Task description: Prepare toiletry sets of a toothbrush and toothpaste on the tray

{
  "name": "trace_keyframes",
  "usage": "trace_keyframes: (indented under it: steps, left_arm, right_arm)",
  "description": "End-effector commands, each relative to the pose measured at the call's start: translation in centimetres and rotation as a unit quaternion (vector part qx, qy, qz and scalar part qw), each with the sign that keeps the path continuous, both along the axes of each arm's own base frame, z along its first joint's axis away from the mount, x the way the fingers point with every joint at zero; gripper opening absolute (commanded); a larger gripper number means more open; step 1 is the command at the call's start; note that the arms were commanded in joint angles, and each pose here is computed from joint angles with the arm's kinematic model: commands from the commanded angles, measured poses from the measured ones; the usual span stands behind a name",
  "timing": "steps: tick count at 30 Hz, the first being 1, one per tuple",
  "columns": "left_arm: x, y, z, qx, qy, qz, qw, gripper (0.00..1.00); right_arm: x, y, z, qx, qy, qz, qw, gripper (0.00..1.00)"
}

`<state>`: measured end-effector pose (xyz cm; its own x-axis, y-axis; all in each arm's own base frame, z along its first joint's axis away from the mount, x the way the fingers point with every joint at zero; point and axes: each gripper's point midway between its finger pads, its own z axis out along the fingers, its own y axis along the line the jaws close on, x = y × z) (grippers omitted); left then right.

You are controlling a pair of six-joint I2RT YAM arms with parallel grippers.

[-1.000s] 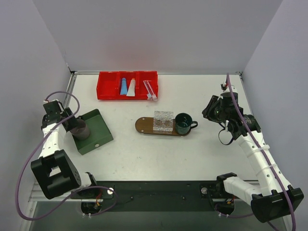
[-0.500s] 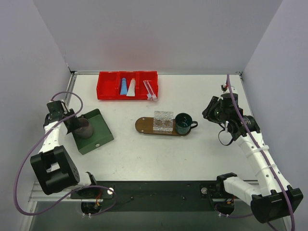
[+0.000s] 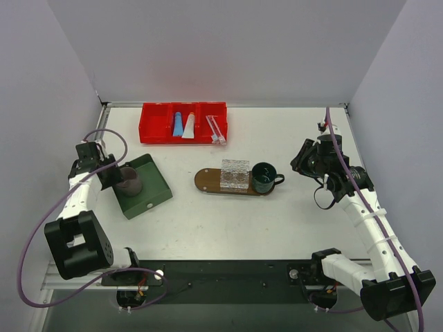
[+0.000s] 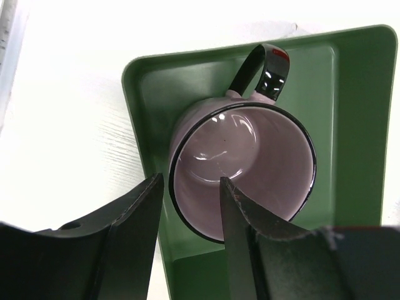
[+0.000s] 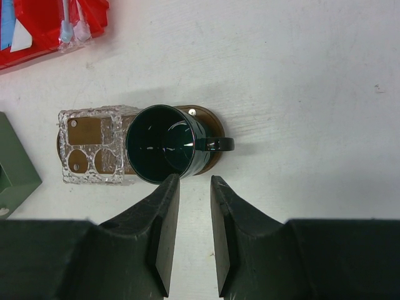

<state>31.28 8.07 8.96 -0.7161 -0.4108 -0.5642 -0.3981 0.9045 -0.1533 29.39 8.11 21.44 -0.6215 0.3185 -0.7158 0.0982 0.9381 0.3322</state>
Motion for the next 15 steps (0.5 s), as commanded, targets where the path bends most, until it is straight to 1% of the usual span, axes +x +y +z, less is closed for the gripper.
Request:
trace_keyframes:
  steps: [1,4,9,15]
  left_arm:
    - [2.0,1.6,4.2,0.049,-0.057,0.003,0.997,0.51]
    - [2.7,1.9,4.7,0.055,-0.062,-0.007,0.997,0.52]
    - [3.1,1.2,3.5,0.034,-0.046,-0.026,0.998,0.52]
    - [3.2,1.3,2.0,0.028,-0.009,-0.026,0.999,0.52]
  right_arm:
    - [0.4,0.1,0.0,0.007,-0.004,-0.002,1.000,0.23]
    - [0.4,0.1,-0.1,0.008,-0.002,-0.001,1.000,0.23]
    - [0.5,0.2,-0.2,0.009,0.001,0.000,1.000,0.23]
    - [0.5,0.5,-0.5,0.016,0.007,0.001,1.000,0.23]
